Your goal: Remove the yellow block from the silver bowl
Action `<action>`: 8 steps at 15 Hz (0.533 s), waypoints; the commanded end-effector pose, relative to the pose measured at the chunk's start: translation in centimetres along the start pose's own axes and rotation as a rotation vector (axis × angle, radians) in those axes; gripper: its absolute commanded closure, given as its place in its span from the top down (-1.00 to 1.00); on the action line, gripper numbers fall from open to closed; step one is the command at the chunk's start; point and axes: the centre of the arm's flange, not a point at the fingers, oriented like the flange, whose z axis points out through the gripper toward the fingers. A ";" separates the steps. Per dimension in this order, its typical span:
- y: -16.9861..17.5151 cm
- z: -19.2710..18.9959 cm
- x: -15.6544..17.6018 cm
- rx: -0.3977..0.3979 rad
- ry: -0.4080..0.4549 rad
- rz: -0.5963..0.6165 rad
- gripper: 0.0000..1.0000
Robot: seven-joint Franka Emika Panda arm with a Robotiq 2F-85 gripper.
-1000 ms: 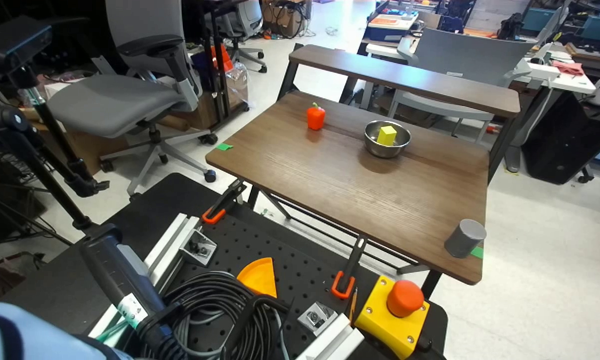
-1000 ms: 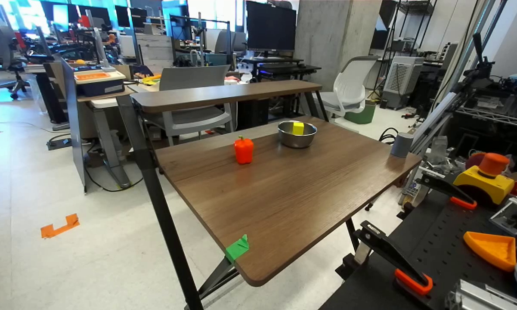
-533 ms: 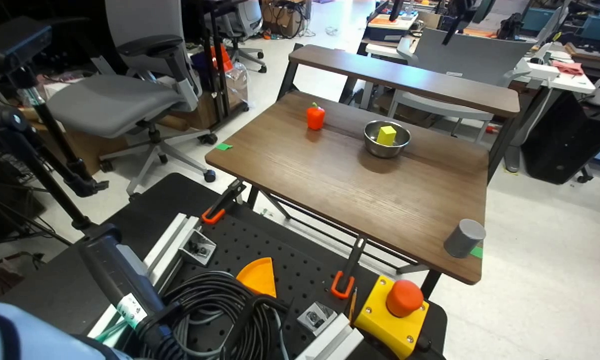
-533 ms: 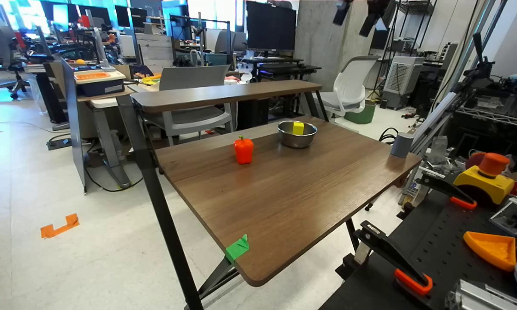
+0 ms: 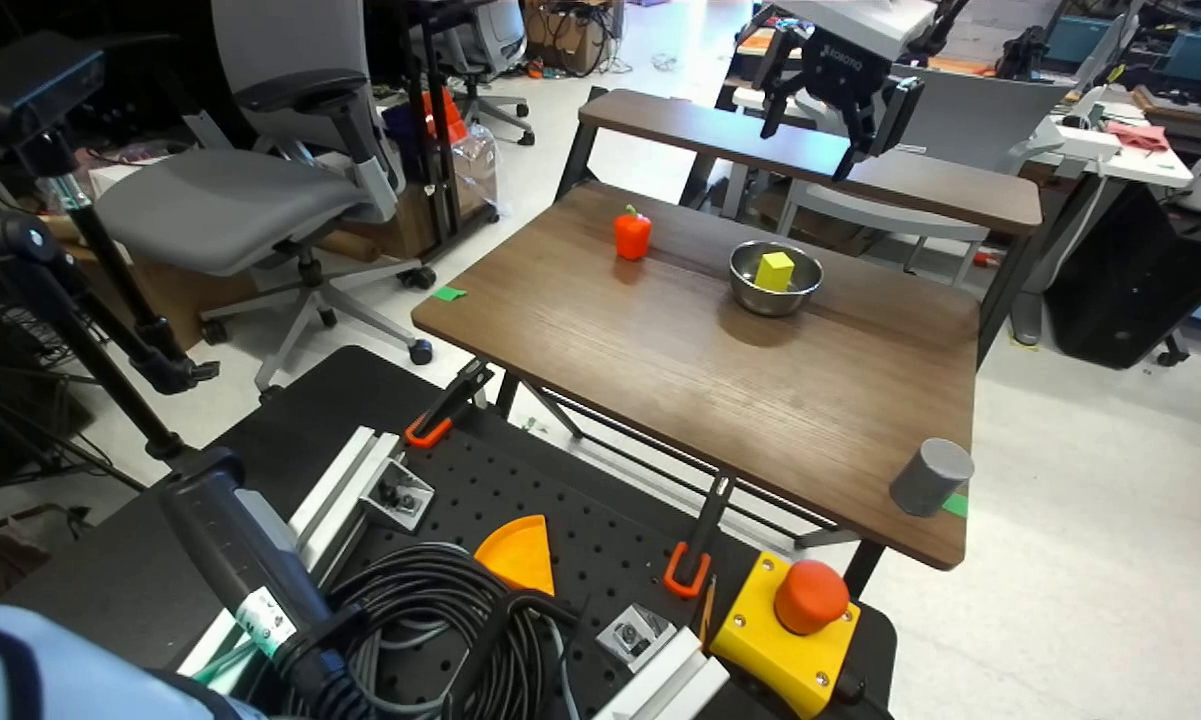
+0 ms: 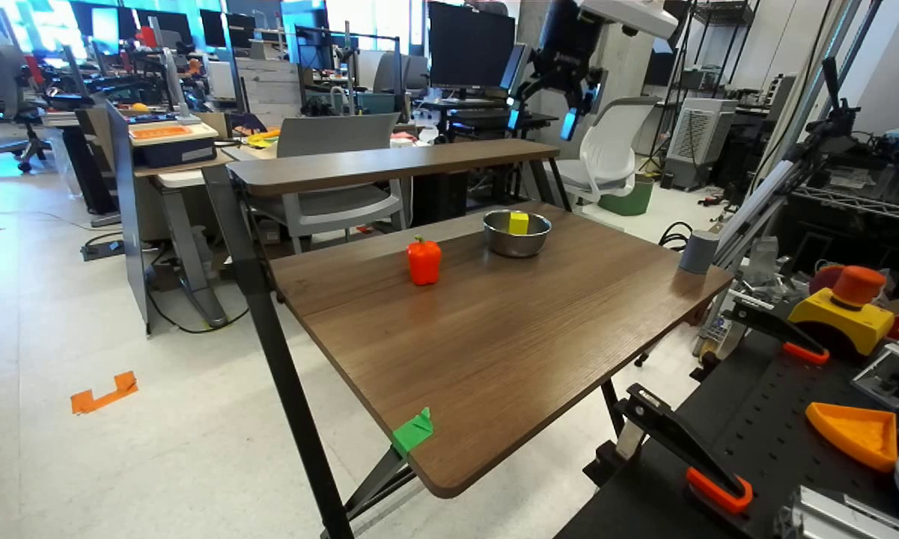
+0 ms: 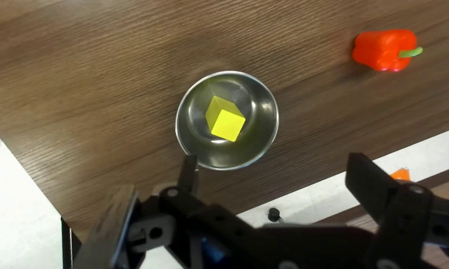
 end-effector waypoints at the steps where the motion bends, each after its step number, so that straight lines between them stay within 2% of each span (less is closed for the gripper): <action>1: -0.4 2.3 3.8 -0.014 -0.061 0.090 1.00; 8: -0.5 6.0 5.1 -0.063 -0.162 0.220 1.00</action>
